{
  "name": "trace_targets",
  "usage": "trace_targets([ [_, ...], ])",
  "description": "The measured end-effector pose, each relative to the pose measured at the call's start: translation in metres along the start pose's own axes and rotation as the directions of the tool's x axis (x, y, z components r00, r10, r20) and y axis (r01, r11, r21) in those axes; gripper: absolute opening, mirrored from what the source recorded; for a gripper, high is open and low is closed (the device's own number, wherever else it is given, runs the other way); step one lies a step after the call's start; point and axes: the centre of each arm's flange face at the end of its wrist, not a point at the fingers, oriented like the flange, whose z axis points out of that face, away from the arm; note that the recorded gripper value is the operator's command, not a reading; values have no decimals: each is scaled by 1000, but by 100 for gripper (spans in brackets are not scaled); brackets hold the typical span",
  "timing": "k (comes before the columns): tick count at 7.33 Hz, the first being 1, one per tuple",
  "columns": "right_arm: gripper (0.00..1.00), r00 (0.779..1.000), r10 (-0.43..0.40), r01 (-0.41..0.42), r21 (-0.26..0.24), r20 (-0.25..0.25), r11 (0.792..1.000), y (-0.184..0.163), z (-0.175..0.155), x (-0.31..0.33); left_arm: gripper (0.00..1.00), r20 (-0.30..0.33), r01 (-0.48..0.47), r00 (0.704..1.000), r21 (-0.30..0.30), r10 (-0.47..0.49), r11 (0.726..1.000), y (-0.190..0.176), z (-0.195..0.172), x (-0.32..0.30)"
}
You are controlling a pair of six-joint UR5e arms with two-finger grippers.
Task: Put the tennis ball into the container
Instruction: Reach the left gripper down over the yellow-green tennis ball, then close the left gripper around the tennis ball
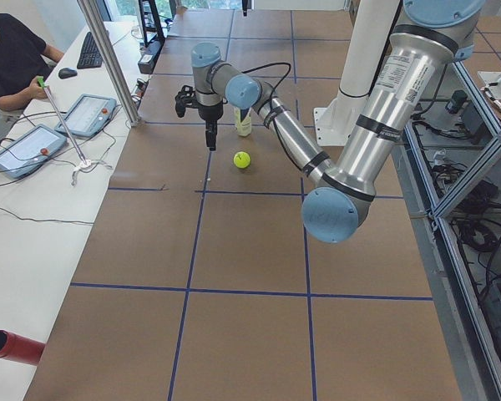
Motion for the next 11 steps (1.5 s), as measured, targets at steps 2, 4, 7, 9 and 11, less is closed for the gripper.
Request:
trace_targets([
  [2, 100, 1000, 0, 0, 0, 0, 1000, 0, 0, 0, 100, 14, -49, 999, -16, 50, 999, 13, 67, 39],
  [4, 100, 1000, 0, 0, 0, 0, 1000, 0, 0, 0, 100, 17, -37, 999, -41, 38, 998, 40, 136, 70],
  [7, 100, 1000, 0, 0, 0, 0, 1000, 0, 0, 0, 100, -22, -2, 1000, -59, 0, 998, 56, 195, 88],
  [9, 100, 1000, 0, 0, 0, 0, 1000, 0, 0, 0, 100, -27, 1, 1000, -66, -2, 998, 60, 203, 92],
  [11, 100, 1000, 0, 0, 0, 0, 1000, 0, 0, 0, 100, -23, -10, 1000, -85, 8, 996, 70, 214, 97],
])
